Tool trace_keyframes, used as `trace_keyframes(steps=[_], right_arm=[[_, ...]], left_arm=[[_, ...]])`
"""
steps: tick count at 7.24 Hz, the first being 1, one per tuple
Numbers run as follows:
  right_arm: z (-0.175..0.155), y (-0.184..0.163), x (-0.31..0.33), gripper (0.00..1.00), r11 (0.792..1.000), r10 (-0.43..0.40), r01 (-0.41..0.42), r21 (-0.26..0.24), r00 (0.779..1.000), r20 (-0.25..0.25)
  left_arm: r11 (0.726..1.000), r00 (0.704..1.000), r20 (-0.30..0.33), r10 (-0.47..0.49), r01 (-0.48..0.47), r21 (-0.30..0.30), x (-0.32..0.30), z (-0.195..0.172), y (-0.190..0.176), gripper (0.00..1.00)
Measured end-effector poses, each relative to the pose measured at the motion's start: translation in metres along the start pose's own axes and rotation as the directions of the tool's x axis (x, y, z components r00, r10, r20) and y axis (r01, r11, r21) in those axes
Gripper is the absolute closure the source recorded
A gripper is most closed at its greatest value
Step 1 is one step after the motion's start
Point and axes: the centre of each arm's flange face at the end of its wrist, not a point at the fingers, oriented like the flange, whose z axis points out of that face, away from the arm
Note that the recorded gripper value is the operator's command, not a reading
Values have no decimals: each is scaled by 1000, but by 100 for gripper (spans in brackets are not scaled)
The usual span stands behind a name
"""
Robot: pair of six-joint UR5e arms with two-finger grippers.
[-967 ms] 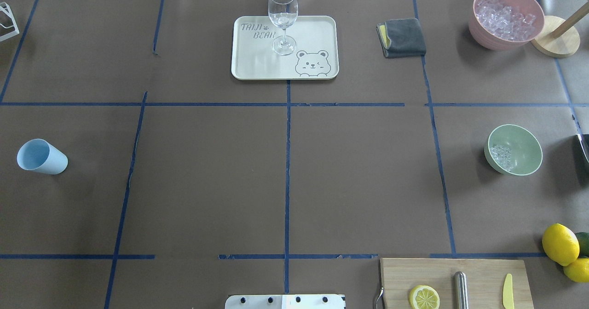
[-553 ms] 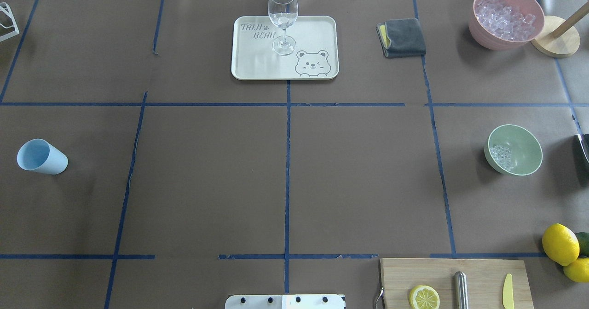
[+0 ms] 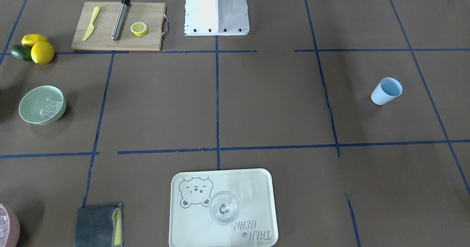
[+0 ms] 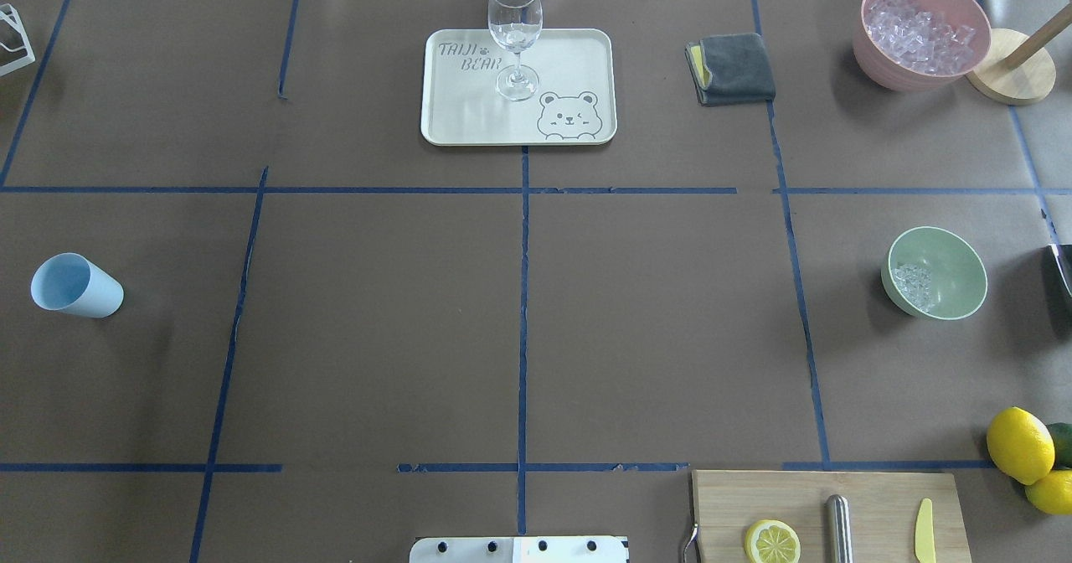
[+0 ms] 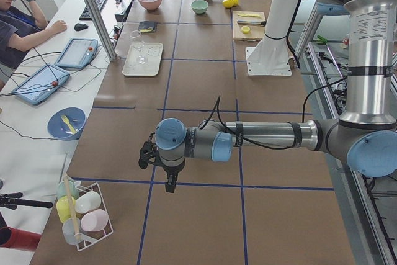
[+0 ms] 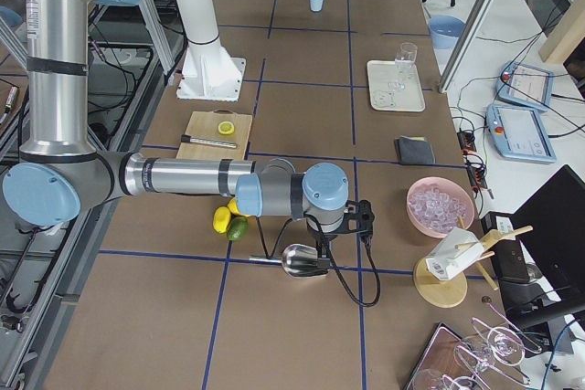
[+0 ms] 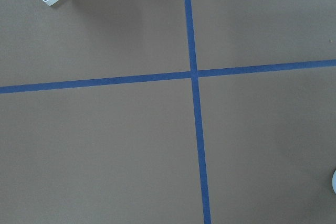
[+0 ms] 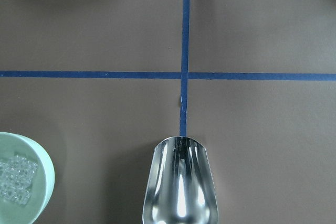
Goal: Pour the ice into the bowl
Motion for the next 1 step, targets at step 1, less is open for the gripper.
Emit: trace_keyframes(steps=[1], right_arm=[[0, 0, 0, 0, 1000, -1, 1, 1, 1000, 0]], left_arm=[[1000, 1000, 0, -1, 1, -1, -1, 1, 0, 0]])
